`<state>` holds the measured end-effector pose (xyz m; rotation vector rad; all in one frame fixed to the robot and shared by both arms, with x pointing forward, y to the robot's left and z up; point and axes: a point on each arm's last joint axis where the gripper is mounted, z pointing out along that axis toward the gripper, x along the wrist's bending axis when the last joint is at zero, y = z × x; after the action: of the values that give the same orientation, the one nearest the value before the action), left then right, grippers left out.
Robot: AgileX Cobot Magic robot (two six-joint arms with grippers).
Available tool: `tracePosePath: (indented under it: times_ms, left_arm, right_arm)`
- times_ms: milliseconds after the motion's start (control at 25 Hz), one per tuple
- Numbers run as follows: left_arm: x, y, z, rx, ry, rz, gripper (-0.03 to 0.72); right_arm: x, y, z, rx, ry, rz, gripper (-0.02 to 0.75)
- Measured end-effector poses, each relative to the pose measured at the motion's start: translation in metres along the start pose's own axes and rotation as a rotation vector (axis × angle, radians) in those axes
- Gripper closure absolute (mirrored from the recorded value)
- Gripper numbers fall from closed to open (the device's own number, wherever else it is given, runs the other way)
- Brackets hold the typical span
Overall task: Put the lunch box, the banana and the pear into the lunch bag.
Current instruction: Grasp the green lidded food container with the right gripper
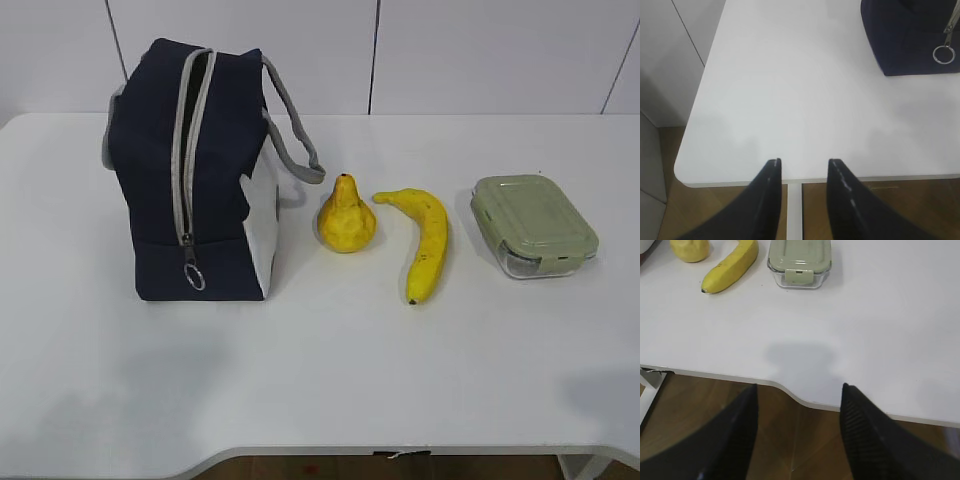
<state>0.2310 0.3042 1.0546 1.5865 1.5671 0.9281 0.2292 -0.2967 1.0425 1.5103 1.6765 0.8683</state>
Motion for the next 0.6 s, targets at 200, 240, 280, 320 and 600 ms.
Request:
tracePosePath:
  times_ms: [200,240,280,320,600]
  left_arm:
    - [0.0000,0.0000,0.0000,0.000,0.000,0.000,0.452]
    - [0.0000,0.0000,0.0000,0.000,0.000,0.000,0.452]
    - [0.0000,0.0000,0.0000,0.000,0.000,0.000,0.452]
    - [0.0000,0.0000,0.0000,0.000,0.000,0.000,0.452]
    - [0.0000,0.0000,0.0000,0.000,0.000,0.000,0.452]
  right_arm:
    - [0.0000,0.0000,0.0000,0.000,0.000,0.000,0.307]
    - [0.0000,0.0000,0.0000,0.000,0.000,0.000,0.307]
    - [0.0000,0.0000,0.0000,0.000,0.000,0.000,0.307]
    - [0.0000,0.0000,0.0000,0.000,0.000,0.000,0.307]
    - [0.0000,0.0000,0.0000,0.000,0.000,0.000,0.307]
